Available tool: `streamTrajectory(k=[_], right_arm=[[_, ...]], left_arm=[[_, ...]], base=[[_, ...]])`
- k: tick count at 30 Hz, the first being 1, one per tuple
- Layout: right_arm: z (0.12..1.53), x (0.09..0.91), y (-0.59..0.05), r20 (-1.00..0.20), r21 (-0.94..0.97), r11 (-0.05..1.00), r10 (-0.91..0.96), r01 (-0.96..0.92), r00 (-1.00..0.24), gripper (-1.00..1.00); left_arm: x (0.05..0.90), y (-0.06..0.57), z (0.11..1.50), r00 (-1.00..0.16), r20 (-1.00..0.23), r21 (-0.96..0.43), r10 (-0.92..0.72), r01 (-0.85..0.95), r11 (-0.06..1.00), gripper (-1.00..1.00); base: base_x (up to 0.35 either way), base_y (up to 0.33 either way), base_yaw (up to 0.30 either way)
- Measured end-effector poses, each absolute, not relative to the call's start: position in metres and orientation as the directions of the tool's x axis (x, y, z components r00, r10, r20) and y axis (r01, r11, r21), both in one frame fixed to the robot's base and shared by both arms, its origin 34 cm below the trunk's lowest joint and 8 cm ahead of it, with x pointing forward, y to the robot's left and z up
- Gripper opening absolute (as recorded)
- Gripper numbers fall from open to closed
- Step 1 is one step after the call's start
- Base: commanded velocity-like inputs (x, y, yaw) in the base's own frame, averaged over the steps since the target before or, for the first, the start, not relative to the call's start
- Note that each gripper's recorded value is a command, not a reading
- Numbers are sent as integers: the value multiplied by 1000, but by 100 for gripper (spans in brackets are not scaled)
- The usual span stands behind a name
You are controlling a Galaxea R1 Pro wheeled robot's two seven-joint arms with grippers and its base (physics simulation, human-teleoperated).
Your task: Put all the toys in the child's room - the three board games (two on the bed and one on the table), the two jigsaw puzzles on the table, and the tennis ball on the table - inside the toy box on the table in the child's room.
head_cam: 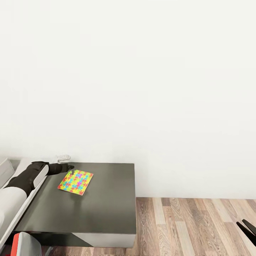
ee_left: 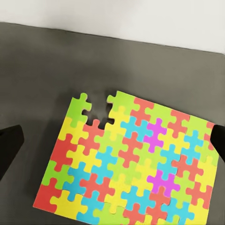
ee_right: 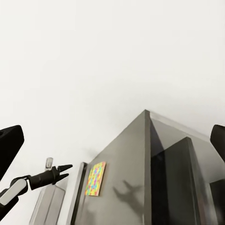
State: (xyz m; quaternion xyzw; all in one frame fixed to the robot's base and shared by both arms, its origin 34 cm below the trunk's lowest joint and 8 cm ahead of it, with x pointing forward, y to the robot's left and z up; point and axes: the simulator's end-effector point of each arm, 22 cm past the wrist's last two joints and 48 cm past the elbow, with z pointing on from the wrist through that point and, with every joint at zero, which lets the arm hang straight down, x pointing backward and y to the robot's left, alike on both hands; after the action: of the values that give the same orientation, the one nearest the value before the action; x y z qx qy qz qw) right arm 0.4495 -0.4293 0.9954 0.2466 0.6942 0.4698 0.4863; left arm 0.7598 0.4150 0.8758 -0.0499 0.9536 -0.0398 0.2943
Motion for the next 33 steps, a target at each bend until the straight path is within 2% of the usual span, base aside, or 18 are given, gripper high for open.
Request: streamTrajectory(k=[12,33], right_arm=[[989,449,-430,-436,894,438,799,-98,-414,100],[977,449,-430,-422,897,438,799,-67,-429,100]], left_arm=[[756,403,872,-830,-546,-201,-113,-1,980,100],[751,406,852,-847,-518,-206,-114,-6,978,100]], base=[[0,0,0],[0,0,0]])
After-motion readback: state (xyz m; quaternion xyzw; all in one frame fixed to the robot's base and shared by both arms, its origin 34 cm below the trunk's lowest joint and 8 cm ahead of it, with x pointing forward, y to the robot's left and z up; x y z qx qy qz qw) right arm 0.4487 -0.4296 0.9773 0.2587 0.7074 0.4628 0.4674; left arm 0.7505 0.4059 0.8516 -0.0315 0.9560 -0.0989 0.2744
